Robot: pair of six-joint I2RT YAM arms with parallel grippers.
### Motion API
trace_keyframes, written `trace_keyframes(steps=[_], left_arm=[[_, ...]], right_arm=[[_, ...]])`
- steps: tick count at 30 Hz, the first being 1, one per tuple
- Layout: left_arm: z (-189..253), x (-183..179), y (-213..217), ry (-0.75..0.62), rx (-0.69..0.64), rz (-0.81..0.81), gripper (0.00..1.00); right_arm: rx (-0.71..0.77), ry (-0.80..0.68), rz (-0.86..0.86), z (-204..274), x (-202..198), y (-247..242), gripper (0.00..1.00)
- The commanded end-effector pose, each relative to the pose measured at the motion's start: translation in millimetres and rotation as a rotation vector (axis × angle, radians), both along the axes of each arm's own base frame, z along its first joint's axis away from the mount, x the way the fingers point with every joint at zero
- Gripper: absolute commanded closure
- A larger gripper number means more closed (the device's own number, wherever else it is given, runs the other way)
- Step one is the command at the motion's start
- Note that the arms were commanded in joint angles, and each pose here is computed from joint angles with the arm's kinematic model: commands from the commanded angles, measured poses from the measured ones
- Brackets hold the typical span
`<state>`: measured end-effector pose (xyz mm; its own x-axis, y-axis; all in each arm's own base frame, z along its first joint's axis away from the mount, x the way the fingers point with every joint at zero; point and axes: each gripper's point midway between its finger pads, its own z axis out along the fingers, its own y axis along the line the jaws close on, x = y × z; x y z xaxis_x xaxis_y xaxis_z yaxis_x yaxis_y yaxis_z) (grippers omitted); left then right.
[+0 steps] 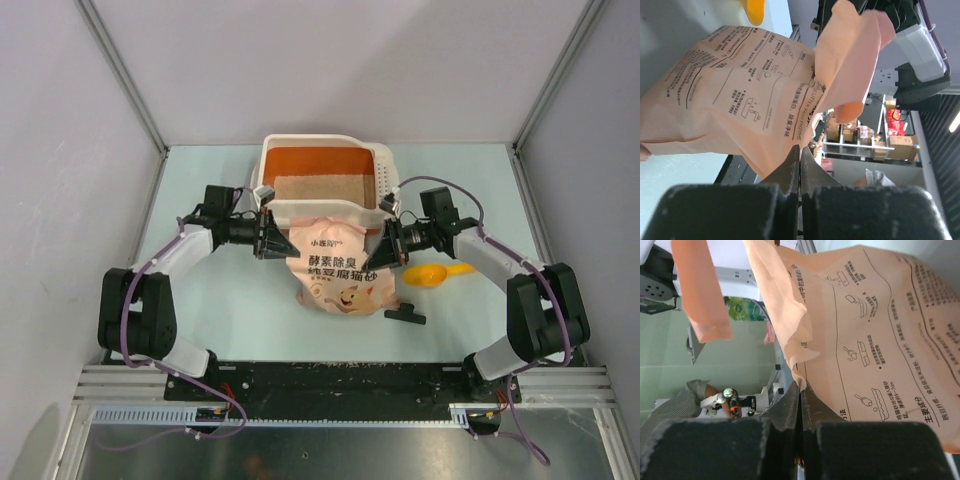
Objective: Fill the litter box with clean litter
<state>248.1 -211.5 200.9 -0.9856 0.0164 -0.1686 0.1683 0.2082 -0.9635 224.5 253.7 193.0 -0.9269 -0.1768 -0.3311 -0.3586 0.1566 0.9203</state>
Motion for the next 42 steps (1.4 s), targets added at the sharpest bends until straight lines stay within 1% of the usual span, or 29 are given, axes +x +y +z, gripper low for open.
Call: trace_keyframes(steps=[1,7,9,14,17,19,20,21,22,23,24,25,26,27,29,30,31,32,33,35,36,37,39,42], left_arm=[[-2.3,-12.5,-0.2,0.080,-0.021,-0.011,1.00],[-15.3,-15.5,-3.0,0.158,0.001,-0.004,1.00],[-17.1,-15.1,-3.2,0.192,0.006,0.005,1.00],[-15.4,-15.4,-3.6,0.198,0.007,0.006,1.00],[-7.4,-17.6,-3.4,0.162,-0.006,-0.003,1.00],[1.4,-13.1,-1.4,0.018,-0.006,-0.009,1.00],[14.0,-14.6,1.0,-0.087,-0.008,-0.007,0.97],[21.9,-9.6,7.6,-0.231,-0.003,0.001,0.91],[28.2,-8.6,11.4,-0.323,0.007,0.010,0.83],[47.5,-14.3,17.0,-0.485,0.024,0.027,0.65],[48.4,-6.3,24.9,-0.659,0.088,0.053,0.56],[54.4,-7.2,29.0,-0.776,0.129,0.062,0.47],[59.2,-6.9,30.7,-0.896,0.163,0.057,0.34],[65.0,-6.6,30.8,-1.099,0.237,0.036,0.30],[66.9,-11.2,23.3,-1.266,0.271,-0.039,0.26],[70.1,-16.6,10.2,-1.438,0.267,-0.140,0.26],[63.2,-14.7,6.2,-1.485,0.295,-0.184,0.26],[61.5,-12.9,0.0,-1.600,0.302,-0.253,0.25],[62.7,-17.7,-12.4,-1.659,0.276,-0.310,0.25],[49.1,-10.2,-23.6,-1.702,0.294,-0.388,0.26],[50.8,-10.5,-33.7,-1.775,0.284,-0.439,0.27],[40.9,-6.3,-39.4,-1.773,0.287,-0.475,0.27],[37.4,-8.7,-52.6,-1.818,0.258,-0.533,0.28],[22.9,-8.8,-65.4,-1.804,0.255,-0.591,0.28]], right_arm=[[0.106,0.102,0.102,26.1,-41.0,-13.9,0.95],[0.121,0.211,0.111,20.0,-46.5,-18.6,1.00],[0.136,0.267,0.118,19.4,-47.2,-21.0,1.00],[0.138,0.327,0.118,21.5,-43.0,-20.3,1.00],[0.129,0.385,0.117,21.9,-39.8,-18.7,1.00],[0.135,0.398,0.134,23.1,-40.5,-16.9,1.00],[0.133,0.404,0.136,22.4,-40.0,-16.0,1.00],[0.136,0.409,0.145,21.9,-40.1,-15.0,1.00],[0.130,0.437,0.153,22.0,-41.0,-13.0,1.00],[0.128,0.443,0.155,21.1,-39.4,-11.7,1.00],[0.133,0.420,0.163,21.6,-36.6,-10.1,1.00],[0.131,0.422,0.169,21.6,-36.0,-8.3,1.00],[0.120,0.467,0.163,21.9,-32.4,-7.5,1.00],[0.124,0.435,0.165,22.9,-28.4,-5.7,1.00],[0.123,0.438,0.164,24.1,-24.8,-4.5,1.00],[0.123,0.429,0.163,24.6,-21.9,-3.5,1.00],[0.122,0.431,0.160,24.9,-20.6,-3.5,1.00],[0.120,0.431,0.159,24.3,-20.8,-3.0,1.00],[0.119,0.430,0.157,23.9,-20.9,-2.5,1.00],[0.116,0.431,0.156,23.4,-22.0,-2.3,1.00],[0.115,0.436,0.155,23.3,-22.7,-2.5,1.00],[0.119,0.418,0.159,23.8,-23.6,-2.4,1.00],[0.112,0.450,0.151,23.3,-25.7,-4.4,1.00],[0.112,0.448,0.140,22.4,-27.0,-6.8,1.00]])
